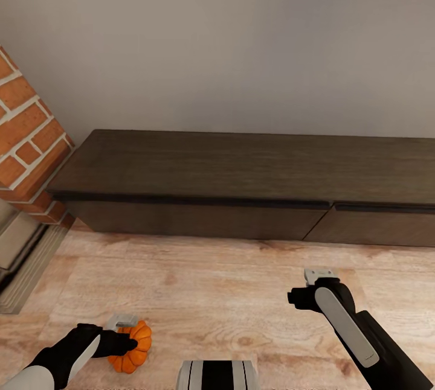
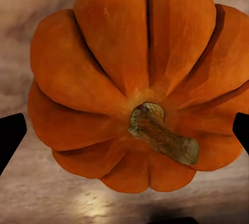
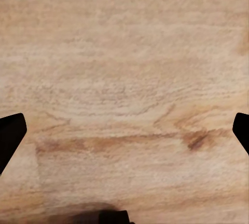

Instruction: Place each of the two pumpkins and all three candles from the living room inside a cabinet in the living room (use any cabinet), then make sure every cabinet is closed, and position the cauldron so it is next to a table in the living room.

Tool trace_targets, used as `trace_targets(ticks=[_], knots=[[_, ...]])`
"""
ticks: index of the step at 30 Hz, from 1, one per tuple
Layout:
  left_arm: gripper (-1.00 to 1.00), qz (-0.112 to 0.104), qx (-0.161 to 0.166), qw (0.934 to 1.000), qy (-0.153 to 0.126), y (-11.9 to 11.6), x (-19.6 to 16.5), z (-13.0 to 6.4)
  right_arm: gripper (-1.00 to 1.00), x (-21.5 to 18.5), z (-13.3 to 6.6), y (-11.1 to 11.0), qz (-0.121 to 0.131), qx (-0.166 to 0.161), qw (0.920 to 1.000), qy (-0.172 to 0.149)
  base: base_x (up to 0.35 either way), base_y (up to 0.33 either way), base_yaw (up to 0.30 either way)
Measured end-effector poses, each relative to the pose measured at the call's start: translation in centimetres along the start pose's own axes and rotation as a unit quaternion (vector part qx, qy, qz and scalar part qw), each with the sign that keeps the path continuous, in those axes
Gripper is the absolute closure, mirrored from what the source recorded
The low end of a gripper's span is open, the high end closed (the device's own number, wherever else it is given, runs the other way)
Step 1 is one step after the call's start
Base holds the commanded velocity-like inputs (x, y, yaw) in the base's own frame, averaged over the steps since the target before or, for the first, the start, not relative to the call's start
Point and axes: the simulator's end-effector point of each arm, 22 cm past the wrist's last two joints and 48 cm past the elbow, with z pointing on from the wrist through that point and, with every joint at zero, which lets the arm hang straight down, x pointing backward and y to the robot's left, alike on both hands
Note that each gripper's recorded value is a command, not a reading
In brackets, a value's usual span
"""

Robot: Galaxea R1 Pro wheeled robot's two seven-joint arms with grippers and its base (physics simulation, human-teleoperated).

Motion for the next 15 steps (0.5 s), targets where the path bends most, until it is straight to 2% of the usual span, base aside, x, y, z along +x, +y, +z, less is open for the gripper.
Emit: trace_targets(ticks=[4,15], knots=[[-1.0,-0.013,0.009,0.9999,0.006,-0.4,0.5,0.5,-1.0,0.4,0.7,0.1,-0.001,0.0,1.0,0.008,0.0,0.0,0.0],[-1.0,-0.012,0.012,0.9998,0.01,-0.7,0.7,1.2,-1.0,1.2,1.6,0.2,-0.003,0.001,0.9998,0.02,0.0,0.0,0.0]])
